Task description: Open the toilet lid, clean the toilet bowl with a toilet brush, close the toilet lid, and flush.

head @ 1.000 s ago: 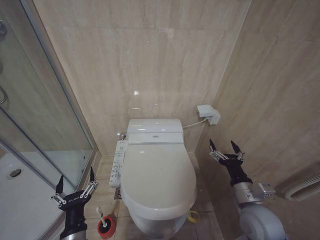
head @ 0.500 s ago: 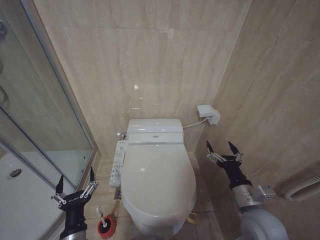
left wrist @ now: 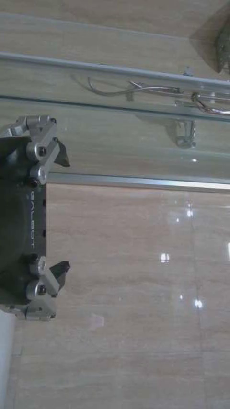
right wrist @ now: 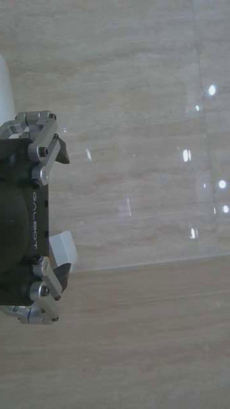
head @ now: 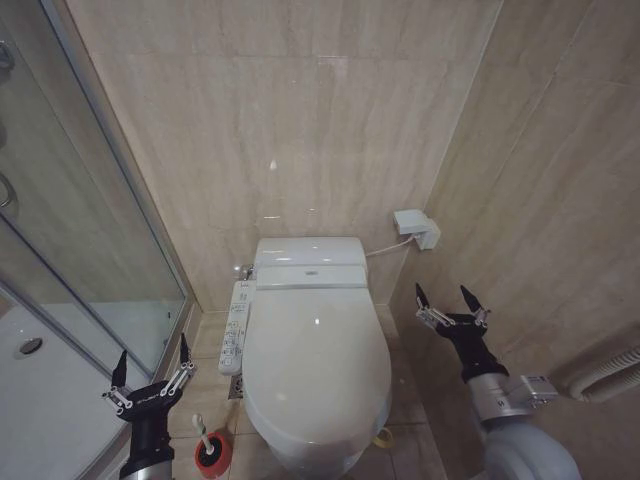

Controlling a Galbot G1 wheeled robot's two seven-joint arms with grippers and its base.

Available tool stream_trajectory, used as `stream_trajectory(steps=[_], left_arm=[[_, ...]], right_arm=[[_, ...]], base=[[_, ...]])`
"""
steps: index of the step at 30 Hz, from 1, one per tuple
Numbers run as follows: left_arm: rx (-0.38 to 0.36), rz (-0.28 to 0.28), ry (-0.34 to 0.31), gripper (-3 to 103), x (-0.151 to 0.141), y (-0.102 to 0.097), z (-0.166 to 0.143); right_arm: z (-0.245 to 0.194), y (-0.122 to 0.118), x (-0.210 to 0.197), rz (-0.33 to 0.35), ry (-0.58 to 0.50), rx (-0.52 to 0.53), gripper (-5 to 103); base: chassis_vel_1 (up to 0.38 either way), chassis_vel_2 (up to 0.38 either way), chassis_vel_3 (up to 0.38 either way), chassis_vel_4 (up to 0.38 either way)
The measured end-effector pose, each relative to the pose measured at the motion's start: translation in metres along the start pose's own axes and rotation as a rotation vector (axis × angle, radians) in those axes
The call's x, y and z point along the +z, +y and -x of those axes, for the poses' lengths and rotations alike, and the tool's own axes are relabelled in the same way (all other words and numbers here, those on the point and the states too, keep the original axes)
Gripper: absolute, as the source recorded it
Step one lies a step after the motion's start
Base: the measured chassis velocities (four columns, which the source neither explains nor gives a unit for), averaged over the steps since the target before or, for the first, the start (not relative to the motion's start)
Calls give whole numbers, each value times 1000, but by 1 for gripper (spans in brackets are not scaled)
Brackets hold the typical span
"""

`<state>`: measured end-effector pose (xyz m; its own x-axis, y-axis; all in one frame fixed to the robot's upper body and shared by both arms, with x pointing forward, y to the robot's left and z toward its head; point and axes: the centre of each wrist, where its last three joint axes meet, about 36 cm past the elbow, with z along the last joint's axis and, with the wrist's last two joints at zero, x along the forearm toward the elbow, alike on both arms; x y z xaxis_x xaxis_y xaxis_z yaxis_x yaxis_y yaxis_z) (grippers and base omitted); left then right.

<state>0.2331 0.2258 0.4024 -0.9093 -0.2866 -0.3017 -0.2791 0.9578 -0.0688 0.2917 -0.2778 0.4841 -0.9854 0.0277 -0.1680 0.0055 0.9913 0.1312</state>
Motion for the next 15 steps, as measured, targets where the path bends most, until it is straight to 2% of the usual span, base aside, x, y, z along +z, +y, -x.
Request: stream_trajectory(steps=[4,9,15], left_arm=[[0,0,0,99,0,0,0],[0,0,0,99,0,0,0],[0,0,0,99,0,0,0]], right_arm=[[-3,2,-2,9,0,16,100],[-5,2,6,-15,-25,40,100],[-5,4,7,-1,-39,58,100]], base=[[0,0,0,0],[0,0,0,0],[0,0,0,0]])
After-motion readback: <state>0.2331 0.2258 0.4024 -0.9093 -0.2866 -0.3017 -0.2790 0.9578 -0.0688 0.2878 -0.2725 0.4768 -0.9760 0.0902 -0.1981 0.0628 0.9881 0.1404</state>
